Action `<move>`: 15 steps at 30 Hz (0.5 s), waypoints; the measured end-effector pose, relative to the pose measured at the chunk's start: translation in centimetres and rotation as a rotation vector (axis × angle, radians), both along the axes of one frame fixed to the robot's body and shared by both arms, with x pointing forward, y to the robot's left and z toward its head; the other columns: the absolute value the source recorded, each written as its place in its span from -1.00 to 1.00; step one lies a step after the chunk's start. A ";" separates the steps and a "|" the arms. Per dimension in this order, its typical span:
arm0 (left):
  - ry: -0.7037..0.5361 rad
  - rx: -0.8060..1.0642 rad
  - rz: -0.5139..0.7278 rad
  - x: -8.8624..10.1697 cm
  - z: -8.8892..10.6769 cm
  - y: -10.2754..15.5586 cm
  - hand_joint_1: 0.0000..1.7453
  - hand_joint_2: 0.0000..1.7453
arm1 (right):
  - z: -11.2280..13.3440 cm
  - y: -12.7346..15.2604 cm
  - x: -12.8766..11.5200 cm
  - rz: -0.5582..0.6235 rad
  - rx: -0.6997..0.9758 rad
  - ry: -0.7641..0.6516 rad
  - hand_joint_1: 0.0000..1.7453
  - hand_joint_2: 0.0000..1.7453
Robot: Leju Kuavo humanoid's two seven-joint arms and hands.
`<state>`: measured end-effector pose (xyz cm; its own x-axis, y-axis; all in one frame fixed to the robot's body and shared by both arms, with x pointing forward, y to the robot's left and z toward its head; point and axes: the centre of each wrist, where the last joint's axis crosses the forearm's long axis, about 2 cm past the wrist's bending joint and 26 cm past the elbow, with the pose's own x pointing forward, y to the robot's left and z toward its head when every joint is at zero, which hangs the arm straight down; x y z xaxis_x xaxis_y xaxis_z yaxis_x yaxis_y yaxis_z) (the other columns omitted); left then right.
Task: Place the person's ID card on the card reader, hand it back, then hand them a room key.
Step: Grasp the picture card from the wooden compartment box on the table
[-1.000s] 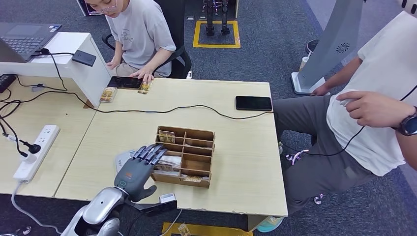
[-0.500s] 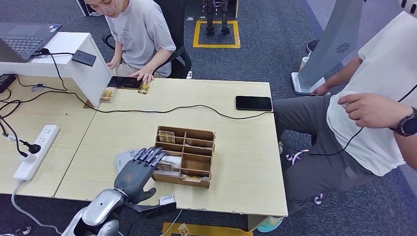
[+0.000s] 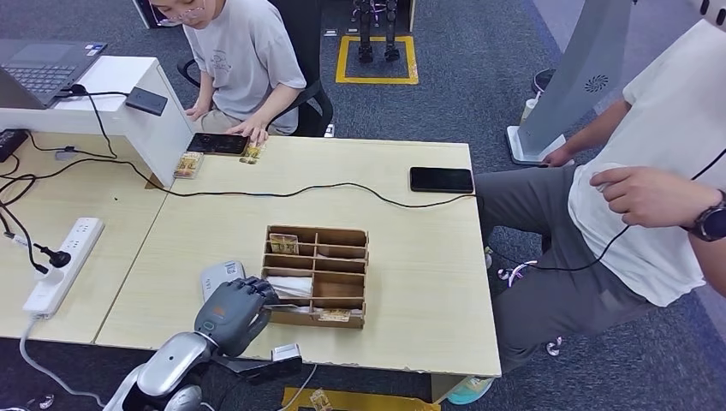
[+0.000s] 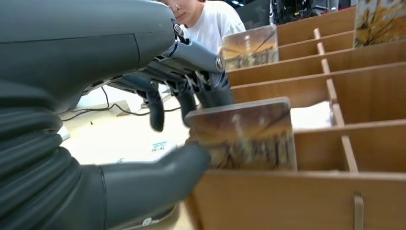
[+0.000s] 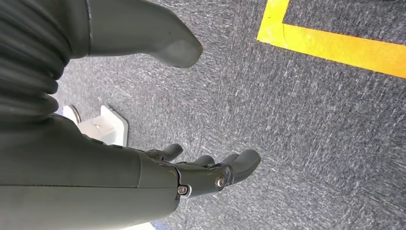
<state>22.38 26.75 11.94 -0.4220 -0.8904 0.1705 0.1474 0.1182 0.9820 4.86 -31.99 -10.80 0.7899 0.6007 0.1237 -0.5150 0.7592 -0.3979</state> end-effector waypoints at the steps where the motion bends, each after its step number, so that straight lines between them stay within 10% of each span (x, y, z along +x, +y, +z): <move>1: 0.000 0.000 0.000 0.0 0.0 0.0 0.98 1.00 | 0.0 0.0 0.0 0.000 0.000 0.000 -1.00 1.00; 15: 0.002 -0.001 0.000 0.0 0.0 0.2 1.00 1.00 | 0.0 0.0 0.0 0.001 0.001 -0.002 -1.00 1.00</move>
